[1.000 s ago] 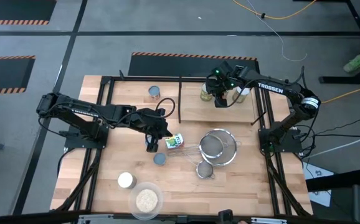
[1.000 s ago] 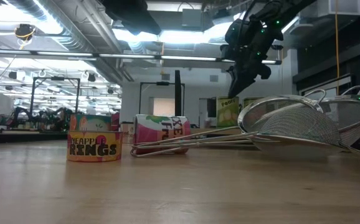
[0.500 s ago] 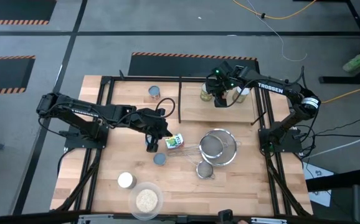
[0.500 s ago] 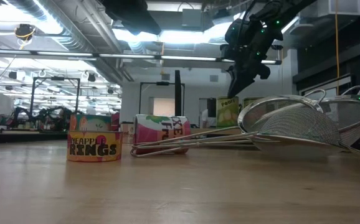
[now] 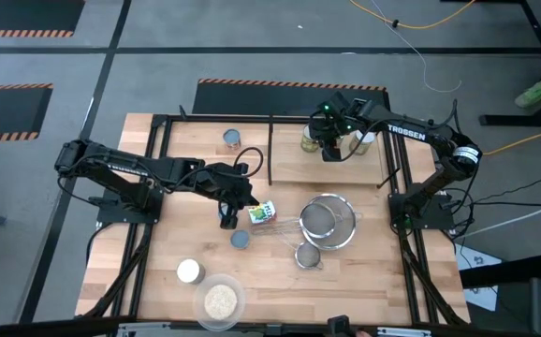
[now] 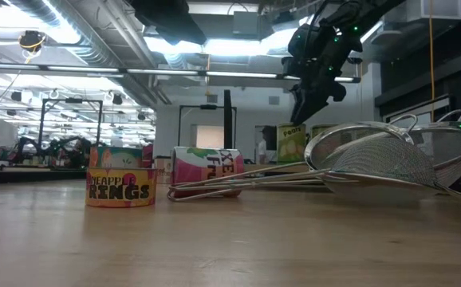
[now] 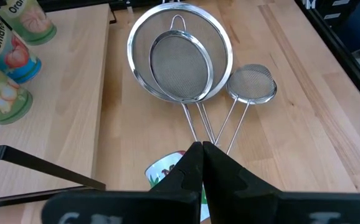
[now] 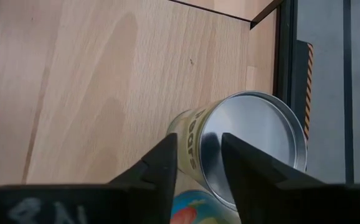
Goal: Pick and place cans onto a shelf
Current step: Put the canned pears on the shelf, then put the canned peaches on the shelf
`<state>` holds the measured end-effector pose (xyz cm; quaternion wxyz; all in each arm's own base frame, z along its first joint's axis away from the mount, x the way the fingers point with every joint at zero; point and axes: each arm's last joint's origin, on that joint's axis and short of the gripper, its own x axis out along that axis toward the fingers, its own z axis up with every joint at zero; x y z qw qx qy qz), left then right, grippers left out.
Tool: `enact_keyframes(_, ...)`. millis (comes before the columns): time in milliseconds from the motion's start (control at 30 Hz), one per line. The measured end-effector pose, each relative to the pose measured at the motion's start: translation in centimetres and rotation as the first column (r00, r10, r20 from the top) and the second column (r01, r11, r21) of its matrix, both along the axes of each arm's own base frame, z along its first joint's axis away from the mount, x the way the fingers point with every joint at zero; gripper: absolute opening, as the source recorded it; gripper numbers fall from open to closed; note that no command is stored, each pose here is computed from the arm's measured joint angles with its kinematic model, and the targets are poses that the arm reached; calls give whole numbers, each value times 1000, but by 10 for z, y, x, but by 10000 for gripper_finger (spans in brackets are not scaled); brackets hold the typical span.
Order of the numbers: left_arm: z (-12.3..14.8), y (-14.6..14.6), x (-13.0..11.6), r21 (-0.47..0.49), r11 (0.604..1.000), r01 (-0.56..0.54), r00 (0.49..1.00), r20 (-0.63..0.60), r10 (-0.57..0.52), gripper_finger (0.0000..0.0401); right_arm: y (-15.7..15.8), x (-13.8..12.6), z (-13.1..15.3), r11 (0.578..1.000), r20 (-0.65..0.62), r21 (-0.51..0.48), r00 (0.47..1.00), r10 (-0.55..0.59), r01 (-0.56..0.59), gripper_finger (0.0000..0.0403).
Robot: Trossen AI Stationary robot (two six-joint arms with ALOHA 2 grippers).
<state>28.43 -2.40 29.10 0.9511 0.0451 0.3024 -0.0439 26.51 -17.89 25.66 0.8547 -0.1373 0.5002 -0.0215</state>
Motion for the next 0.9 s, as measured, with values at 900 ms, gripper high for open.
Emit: enact_keyframes(900,3,-35,-7,-107,993,50,999,1,-50,0,65,-12,64,996,225,-32,970,89,-84,133)
